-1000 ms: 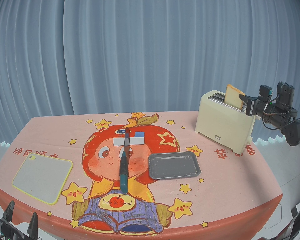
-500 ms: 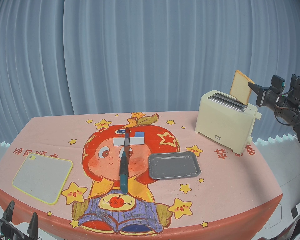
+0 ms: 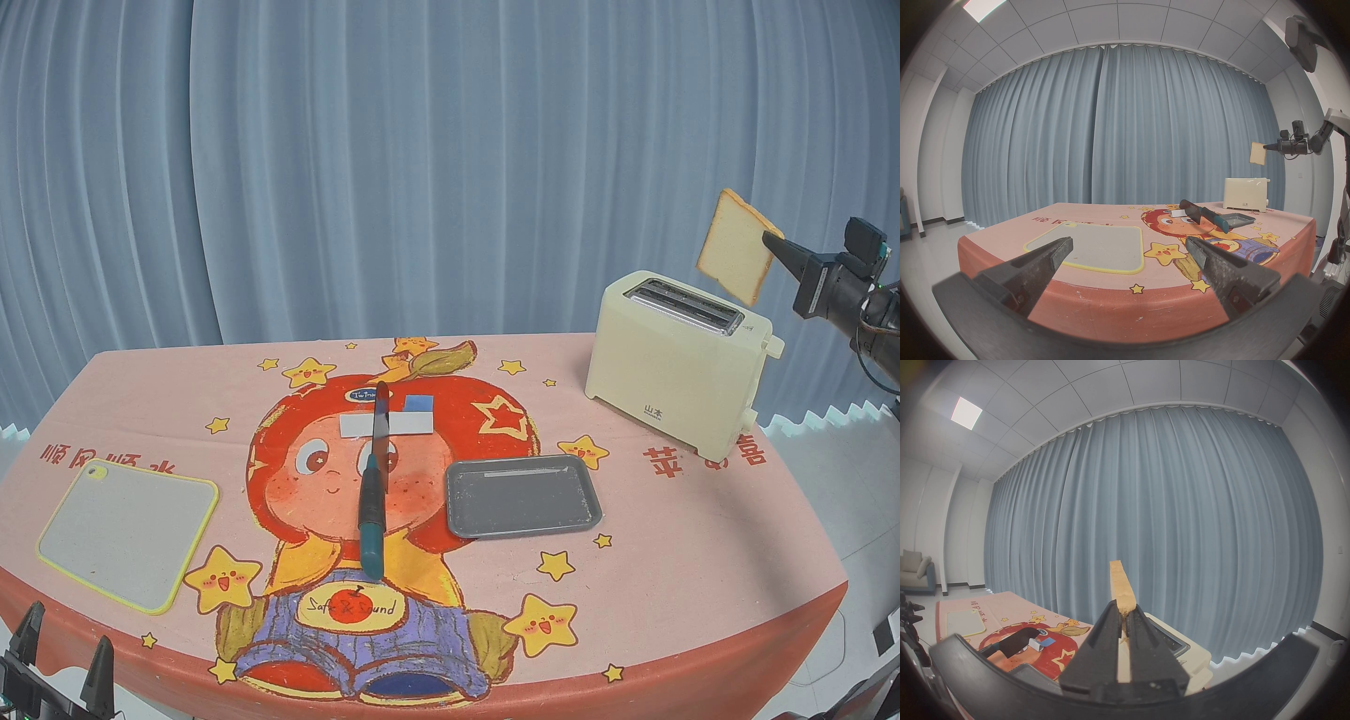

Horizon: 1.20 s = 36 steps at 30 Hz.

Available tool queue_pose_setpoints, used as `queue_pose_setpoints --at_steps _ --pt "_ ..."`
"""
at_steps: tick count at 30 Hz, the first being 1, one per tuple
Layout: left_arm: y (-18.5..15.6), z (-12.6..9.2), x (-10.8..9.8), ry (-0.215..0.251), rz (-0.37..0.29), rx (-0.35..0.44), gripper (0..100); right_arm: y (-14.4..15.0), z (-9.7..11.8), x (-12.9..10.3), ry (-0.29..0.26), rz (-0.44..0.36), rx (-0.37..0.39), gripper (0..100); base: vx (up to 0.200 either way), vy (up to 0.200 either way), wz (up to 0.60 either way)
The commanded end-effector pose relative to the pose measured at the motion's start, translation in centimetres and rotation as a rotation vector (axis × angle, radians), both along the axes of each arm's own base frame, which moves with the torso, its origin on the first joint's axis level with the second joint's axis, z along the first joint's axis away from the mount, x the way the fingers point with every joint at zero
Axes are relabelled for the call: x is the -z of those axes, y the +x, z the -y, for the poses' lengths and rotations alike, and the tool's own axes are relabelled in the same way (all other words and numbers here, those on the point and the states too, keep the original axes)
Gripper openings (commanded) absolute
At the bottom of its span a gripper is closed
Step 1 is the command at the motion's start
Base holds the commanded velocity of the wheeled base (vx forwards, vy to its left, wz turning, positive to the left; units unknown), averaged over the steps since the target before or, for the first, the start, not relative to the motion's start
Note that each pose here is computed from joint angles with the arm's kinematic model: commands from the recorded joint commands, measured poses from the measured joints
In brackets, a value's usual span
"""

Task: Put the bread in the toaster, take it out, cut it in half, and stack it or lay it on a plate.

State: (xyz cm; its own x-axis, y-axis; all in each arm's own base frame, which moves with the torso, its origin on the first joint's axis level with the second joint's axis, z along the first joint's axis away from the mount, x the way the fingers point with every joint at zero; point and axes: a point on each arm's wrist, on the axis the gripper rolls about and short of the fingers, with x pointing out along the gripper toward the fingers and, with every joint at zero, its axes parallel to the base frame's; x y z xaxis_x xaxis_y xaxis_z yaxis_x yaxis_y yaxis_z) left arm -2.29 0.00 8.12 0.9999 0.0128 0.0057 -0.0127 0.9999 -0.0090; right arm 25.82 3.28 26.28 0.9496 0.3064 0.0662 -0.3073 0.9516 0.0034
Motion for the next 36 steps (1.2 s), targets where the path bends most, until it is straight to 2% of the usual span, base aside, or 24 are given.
queue_pose_setpoints --at_steps 1,7,11,14,24,32,36 --pt "0.0 0.0 0.5 0.000 -0.001 -0.001 100 -2.7 -0.1 -0.2 0.000 0.019 -0.024 0 0.000 0.000 0.00" --pt "0.0 0.0 0.5 0.000 -0.001 -0.001 100 -5.0 -0.3 1.0 0.003 -0.006 -0.052 0 0.000 0.000 0.00" --pt "0.0 0.0 0.5 0.000 -0.001 -0.001 100 -7.1 -0.1 3.0 0.038 -0.071 -0.089 0 0.000 0.000 0.00" --pt "0.0 0.0 0.5 0.000 -0.003 -0.001 100 -8.4 0.0 3.5 0.041 -0.076 -0.124 0 0.000 0.000 0.00" --pt "0.0 0.0 0.5 0.000 -0.001 -0.001 100 -9.1 -0.7 5.0 0.022 -0.118 -0.187 0 0.000 0.000 0.00" --pt "0.0 0.0 0.5 0.000 -0.001 -0.001 100 -9.2 -0.6 4.9 0.019 -0.112 -0.178 0 0.000 0.000 0.00" --pt "0.0 0.0 0.5 0.000 -0.001 -0.001 100 -10.4 -0.4 4.2 0.035 -0.069 -0.181 0 0.000 0.000 0.00"
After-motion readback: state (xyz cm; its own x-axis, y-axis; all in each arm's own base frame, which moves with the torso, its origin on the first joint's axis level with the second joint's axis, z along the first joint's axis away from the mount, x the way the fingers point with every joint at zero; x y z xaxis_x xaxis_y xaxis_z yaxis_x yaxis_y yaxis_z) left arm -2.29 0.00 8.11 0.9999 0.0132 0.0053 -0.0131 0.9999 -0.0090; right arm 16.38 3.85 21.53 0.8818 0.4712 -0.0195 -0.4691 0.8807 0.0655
